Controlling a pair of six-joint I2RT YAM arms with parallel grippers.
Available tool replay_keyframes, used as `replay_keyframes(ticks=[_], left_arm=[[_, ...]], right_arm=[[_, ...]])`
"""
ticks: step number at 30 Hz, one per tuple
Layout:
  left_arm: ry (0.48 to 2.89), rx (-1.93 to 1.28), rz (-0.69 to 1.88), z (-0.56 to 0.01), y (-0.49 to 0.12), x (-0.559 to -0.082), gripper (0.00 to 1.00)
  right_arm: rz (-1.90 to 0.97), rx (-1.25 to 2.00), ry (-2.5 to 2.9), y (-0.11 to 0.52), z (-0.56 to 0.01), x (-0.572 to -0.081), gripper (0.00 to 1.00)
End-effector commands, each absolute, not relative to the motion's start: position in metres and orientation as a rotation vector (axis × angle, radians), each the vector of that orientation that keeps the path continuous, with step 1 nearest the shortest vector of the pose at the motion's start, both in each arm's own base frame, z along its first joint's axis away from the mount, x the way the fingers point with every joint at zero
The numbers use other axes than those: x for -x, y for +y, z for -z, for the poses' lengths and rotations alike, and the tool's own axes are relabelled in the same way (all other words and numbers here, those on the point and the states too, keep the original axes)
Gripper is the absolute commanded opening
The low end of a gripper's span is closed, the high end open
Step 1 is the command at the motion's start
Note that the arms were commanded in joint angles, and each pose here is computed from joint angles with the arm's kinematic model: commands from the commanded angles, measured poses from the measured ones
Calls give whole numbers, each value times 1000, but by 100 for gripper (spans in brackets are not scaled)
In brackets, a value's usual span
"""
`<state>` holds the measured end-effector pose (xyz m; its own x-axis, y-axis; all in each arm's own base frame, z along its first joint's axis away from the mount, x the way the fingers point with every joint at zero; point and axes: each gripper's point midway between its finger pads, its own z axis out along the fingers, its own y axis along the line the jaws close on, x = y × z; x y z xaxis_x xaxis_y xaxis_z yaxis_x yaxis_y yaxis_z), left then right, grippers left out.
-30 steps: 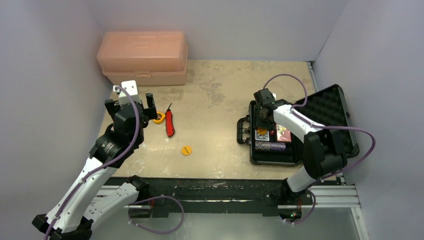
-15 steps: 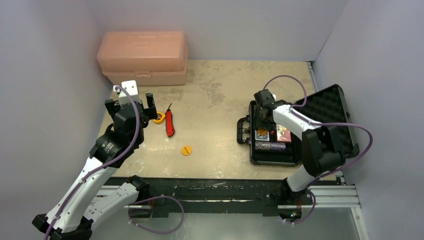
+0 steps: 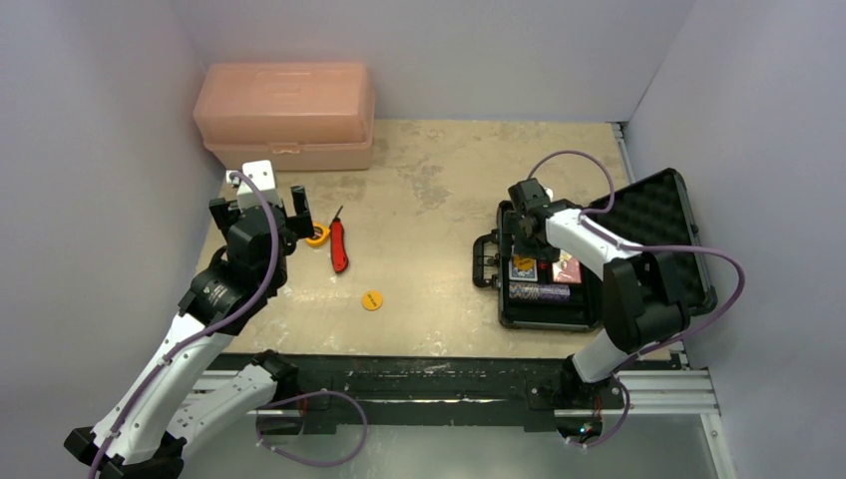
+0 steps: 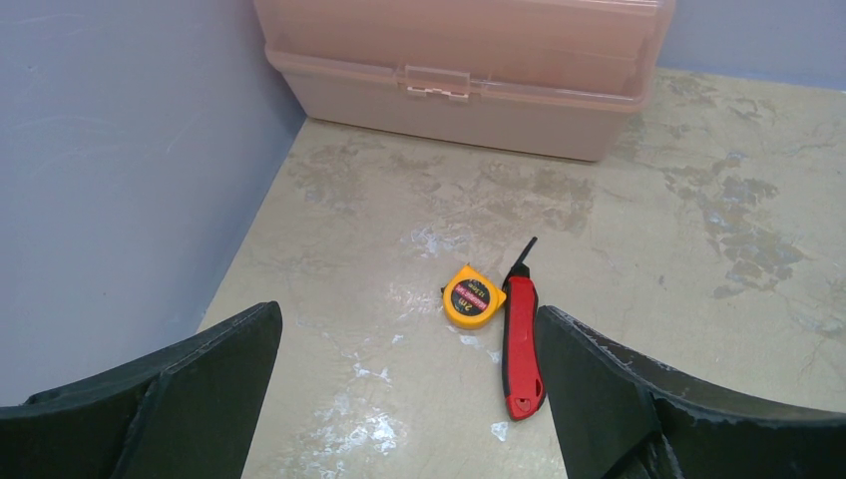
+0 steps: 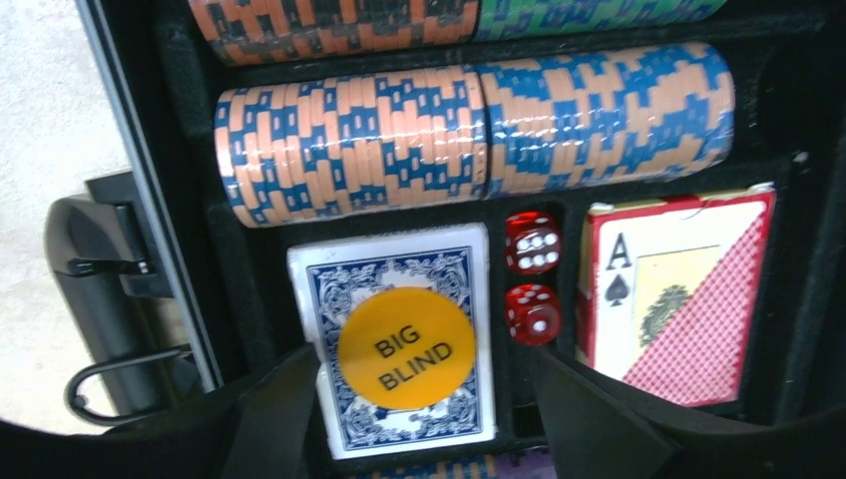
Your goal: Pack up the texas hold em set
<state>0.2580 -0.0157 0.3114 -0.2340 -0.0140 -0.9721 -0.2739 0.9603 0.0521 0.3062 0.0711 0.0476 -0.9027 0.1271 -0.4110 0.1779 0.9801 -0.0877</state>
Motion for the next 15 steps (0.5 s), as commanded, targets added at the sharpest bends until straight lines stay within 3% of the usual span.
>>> replay_keyframes(ticks=[1, 5, 15], left_arm=[[1780, 209, -234, -315, -17, -261, 98], [1784, 206, -235, -315, -18, -261, 98], [1809, 192, -233, -311, -21, -263, 99]], right_arm=[[185, -247, 2687, 68, -62, -306, 87], [178, -261, 2659, 67, -78, -309, 98], [155, -312, 2519, 62, -131, -319, 99]])
